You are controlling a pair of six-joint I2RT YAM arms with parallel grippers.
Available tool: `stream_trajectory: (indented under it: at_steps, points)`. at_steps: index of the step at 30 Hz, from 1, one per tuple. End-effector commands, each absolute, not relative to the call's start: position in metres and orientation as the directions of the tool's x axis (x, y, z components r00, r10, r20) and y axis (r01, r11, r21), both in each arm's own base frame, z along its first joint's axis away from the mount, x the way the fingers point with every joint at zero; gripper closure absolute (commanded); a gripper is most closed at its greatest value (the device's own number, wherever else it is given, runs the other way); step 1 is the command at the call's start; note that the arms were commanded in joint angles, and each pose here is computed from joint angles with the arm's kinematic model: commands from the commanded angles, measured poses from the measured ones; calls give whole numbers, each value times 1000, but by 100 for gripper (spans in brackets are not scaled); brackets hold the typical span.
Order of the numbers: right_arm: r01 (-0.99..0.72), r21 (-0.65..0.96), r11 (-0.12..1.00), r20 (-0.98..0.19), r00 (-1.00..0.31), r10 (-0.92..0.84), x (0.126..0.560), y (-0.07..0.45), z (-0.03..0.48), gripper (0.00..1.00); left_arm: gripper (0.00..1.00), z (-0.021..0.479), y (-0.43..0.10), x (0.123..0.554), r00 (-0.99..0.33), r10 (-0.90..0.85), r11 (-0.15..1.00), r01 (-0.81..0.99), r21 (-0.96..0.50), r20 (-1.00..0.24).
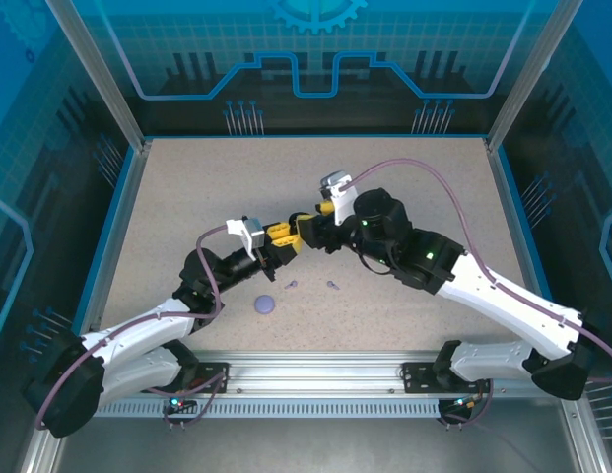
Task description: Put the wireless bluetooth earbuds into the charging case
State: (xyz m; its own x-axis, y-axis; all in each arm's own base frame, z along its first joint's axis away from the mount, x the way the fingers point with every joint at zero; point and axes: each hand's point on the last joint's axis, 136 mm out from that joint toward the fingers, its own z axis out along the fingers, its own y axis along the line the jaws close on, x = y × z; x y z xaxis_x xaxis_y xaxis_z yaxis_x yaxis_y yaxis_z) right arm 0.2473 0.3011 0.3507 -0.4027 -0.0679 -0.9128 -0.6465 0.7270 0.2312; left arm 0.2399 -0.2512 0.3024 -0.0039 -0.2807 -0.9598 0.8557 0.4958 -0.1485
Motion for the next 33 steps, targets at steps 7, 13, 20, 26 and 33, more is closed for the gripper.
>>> stream_trajectory:
  at_steps: [7, 13, 20, 26, 33]
  points:
    - [-648, 373, 664, -891, -449, 62, 247, 267, 378, 26, 97, 327, -251, 232, 39, -334, 464, 876, -129, -942]
    - [-665, 568, 484, -803, -578, 148, 249, 267, 371, 12, 97, 338, -251, 225, 48, -373, 431, 893, -127, -926]
    - [-657, 647, 387, -732, -677, 76, 243, 291, 363, 1, 97, 343, -251, 223, 55, -382, 421, 899, -121, -923]
    - [-667, 650, 364, -718, -696, 7, 238, 312, 356, 0, 97, 344, -251, 223, 57, -381, 423, 898, -119, -923]
    - [-695, 619, 365, -739, -673, -29, 230, 319, 363, 2, 97, 340, -251, 225, 54, -371, 433, 893, -121, -927]
